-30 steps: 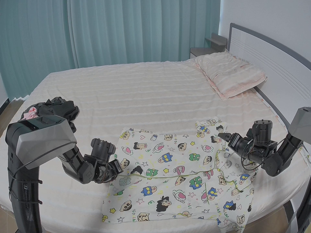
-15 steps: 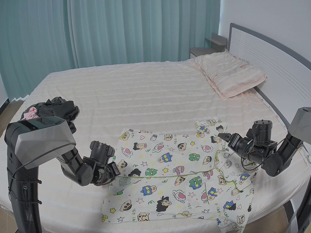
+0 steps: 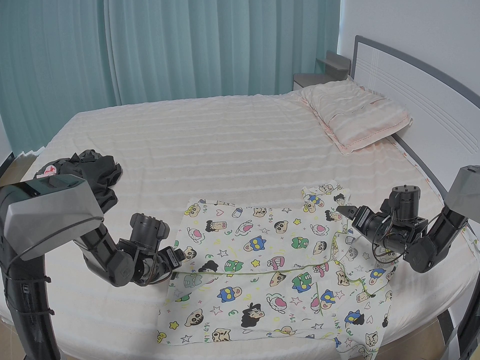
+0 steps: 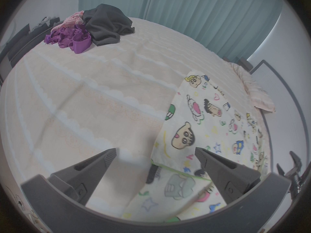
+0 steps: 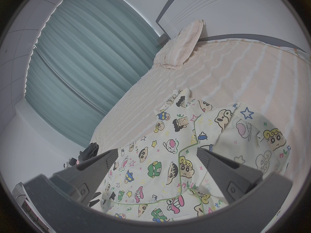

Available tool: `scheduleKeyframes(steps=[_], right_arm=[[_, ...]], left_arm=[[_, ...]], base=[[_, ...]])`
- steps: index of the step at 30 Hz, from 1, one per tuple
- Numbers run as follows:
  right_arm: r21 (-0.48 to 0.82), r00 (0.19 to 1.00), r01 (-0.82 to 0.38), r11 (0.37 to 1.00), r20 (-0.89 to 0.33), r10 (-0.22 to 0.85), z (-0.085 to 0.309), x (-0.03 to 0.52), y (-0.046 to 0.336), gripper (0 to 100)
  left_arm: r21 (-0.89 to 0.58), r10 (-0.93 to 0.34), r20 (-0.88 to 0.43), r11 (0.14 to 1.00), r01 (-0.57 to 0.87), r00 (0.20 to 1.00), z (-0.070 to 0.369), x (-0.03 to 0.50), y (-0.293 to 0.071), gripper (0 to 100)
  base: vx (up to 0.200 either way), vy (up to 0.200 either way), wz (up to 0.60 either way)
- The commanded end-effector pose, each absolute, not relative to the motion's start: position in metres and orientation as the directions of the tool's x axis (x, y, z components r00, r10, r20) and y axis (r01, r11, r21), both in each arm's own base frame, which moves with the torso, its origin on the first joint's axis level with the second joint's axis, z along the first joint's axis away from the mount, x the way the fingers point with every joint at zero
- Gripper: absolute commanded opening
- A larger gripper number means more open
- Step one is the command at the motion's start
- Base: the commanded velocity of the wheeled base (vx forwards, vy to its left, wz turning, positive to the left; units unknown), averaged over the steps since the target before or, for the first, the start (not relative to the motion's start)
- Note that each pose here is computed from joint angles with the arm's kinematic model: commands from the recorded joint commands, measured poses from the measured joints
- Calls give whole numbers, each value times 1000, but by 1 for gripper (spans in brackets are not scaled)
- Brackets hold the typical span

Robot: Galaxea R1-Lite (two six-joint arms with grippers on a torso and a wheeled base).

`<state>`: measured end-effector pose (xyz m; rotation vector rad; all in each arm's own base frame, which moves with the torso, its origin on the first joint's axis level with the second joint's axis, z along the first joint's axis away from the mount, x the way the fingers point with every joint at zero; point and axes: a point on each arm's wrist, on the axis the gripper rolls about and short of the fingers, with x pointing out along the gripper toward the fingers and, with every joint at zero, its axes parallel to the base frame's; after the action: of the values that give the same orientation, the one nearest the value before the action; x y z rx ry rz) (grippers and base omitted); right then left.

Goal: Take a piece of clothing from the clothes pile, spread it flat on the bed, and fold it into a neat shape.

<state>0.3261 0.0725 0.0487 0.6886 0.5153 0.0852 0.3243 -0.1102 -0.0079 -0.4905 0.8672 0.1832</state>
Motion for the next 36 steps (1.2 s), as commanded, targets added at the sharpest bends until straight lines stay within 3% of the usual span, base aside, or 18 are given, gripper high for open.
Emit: scheduleKeyframes(steps=[1,4,9,12,18,27,36], right_arm=[[627,870,91,774,-428,244,48,326,73,100],[627,870,89,774,-427,246,48,326,74,100],[627,863,87,774,-435,256,47,323,76,100],[629,863,83,773,-434,260,47,322,77,100],[628,862,84,774,-435,260,47,322,77,100],[629,862,83,773,-435,261,47,322,77,100],[629,862,83,773,-435,261,47,322,77,100]], left_arm=[[-456,-163,-721,843,-285,673,34,295,-102,100],[-515,-295,-724,832,-205,624,37,270,-103,100],[-522,-381,-730,847,-104,567,23,249,-106,100],[-472,-399,-742,881,2,538,4,245,-106,100],[-410,-403,-728,904,120,555,-25,247,-107,100],[-426,-503,-701,864,268,506,-32,237,-106,100],[-415,-495,-706,869,271,506,-35,237,-103,100]], base=[[0,0,0],[0,0,0],[0,0,0],[0,0,0],[0,0,0],[0,0,0],[0,0,0]])
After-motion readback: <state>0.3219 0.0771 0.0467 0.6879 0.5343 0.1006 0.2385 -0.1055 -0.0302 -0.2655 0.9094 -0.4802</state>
